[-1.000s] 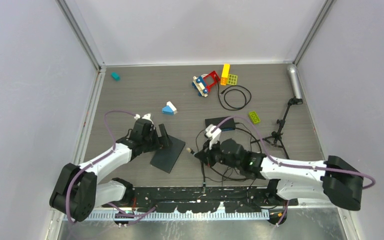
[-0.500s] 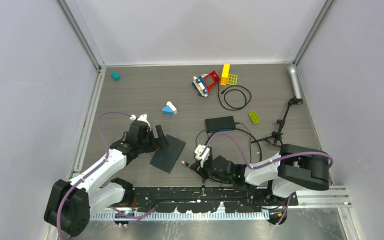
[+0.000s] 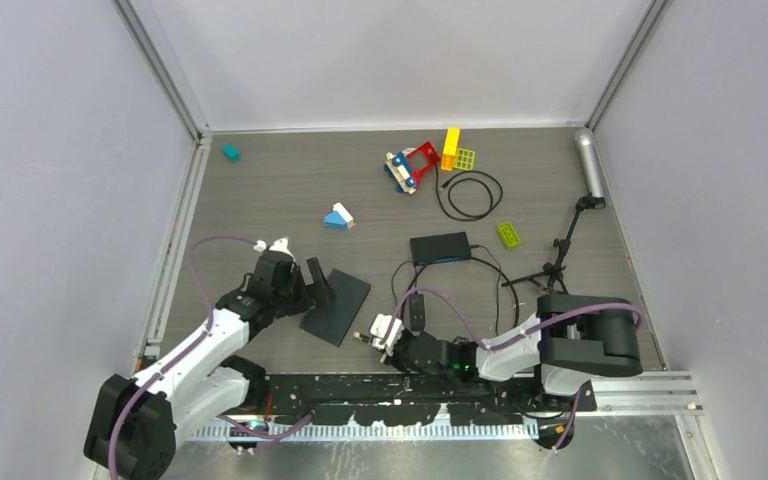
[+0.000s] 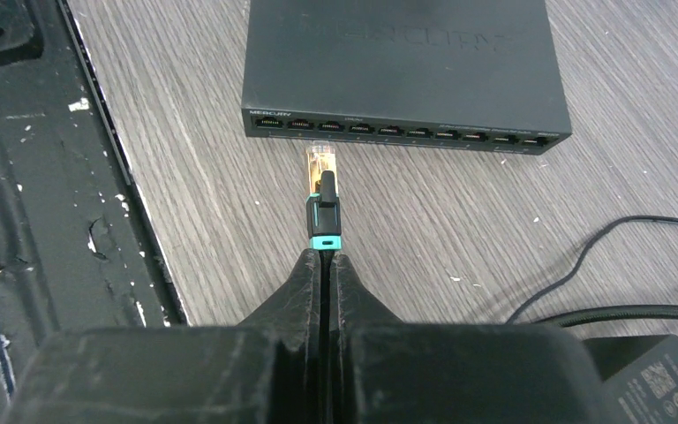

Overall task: Insert the plug into the switch port
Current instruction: Insert the connector into the switch port.

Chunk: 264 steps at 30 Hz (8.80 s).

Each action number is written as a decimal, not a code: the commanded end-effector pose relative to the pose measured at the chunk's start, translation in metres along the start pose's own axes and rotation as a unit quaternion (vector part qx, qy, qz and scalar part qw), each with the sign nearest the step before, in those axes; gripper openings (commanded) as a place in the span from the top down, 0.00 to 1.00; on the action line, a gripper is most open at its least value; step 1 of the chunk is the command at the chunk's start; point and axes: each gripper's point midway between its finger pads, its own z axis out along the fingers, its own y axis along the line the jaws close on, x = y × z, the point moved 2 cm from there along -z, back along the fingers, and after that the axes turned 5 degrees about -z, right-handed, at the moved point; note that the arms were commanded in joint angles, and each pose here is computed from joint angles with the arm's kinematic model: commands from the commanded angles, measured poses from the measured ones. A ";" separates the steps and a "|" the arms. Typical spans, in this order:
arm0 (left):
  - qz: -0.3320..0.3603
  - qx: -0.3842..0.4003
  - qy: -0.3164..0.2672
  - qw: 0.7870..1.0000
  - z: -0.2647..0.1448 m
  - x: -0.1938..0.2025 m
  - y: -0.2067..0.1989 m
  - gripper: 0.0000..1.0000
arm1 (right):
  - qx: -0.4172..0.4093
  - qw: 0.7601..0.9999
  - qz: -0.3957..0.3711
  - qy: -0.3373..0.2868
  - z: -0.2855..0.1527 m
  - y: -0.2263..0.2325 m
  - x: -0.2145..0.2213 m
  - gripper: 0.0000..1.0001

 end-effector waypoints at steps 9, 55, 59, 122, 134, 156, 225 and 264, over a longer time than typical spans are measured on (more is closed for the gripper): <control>-0.023 -0.005 0.026 0.999 -0.005 0.025 0.015 0.14 | 0.053 0.997 -0.061 -0.003 0.019 0.018 -0.017 0.99; -0.018 -0.014 0.102 0.995 0.007 0.050 0.016 0.33 | 0.065 0.998 -0.013 0.023 0.033 0.016 -0.003 0.99; -0.015 -0.019 0.107 0.994 0.007 0.054 0.016 0.33 | 0.057 0.998 -0.011 0.018 0.032 0.018 -0.005 0.99; -0.015 -0.028 0.090 0.995 0.003 0.054 0.019 0.35 | 0.056 0.998 -0.001 0.019 0.028 0.023 -0.010 0.99; -0.014 -0.027 0.091 0.995 0.003 0.054 0.019 0.35 | 0.058 0.998 -0.001 0.014 0.030 0.023 -0.014 1.00; 0.000 -0.028 0.103 0.994 0.001 0.064 0.016 0.37 | 0.075 0.997 -0.015 -0.012 0.027 0.014 -0.035 0.99; 0.019 -0.039 0.103 0.994 -0.002 0.080 0.011 0.39 | -0.013 1.000 0.018 0.002 0.038 0.051 -0.061 0.99; 0.024 -0.038 0.106 0.993 0.000 0.080 0.010 0.39 | 0.014 0.998 -0.040 0.037 0.027 -0.003 -0.028 0.99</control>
